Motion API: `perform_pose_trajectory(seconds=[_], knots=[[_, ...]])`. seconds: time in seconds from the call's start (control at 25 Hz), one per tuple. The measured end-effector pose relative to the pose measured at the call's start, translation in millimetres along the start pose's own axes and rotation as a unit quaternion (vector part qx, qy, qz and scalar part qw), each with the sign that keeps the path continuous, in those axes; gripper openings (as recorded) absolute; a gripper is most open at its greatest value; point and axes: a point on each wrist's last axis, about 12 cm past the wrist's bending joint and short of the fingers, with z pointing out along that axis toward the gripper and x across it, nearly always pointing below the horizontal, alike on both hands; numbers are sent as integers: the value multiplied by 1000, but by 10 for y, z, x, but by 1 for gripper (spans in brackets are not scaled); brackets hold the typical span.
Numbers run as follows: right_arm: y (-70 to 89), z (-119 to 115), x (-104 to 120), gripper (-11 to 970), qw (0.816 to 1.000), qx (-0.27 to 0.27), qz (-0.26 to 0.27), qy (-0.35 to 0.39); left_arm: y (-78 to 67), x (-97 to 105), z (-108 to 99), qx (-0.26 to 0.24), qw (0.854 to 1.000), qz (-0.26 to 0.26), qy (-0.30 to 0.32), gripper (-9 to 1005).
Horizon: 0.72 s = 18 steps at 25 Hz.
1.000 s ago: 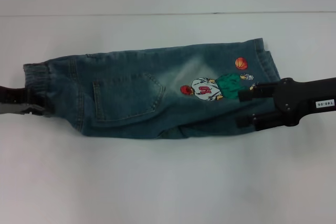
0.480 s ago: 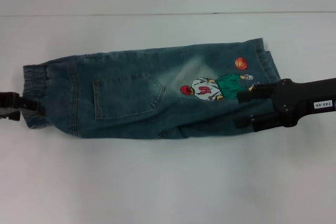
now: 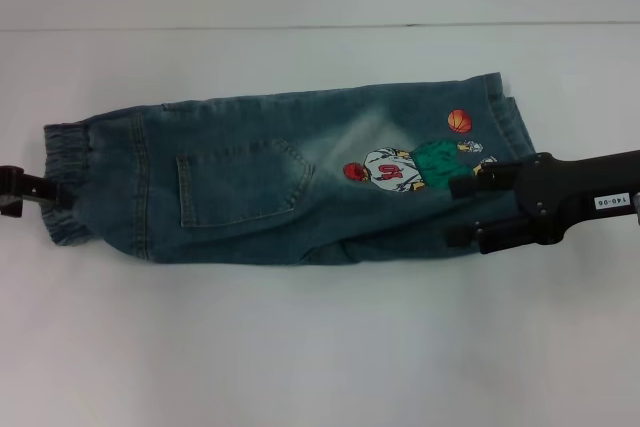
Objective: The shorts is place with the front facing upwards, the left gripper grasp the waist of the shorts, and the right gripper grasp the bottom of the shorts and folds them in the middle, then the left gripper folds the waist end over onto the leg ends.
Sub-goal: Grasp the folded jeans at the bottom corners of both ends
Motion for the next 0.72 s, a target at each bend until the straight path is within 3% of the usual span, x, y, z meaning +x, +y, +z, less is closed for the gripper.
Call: perform_pose_trajectory(seconds=[0.72], knots=[[-8,64,-22,885,1000,1,-5,5,-100,54,219,25,999,-2,20,785]])
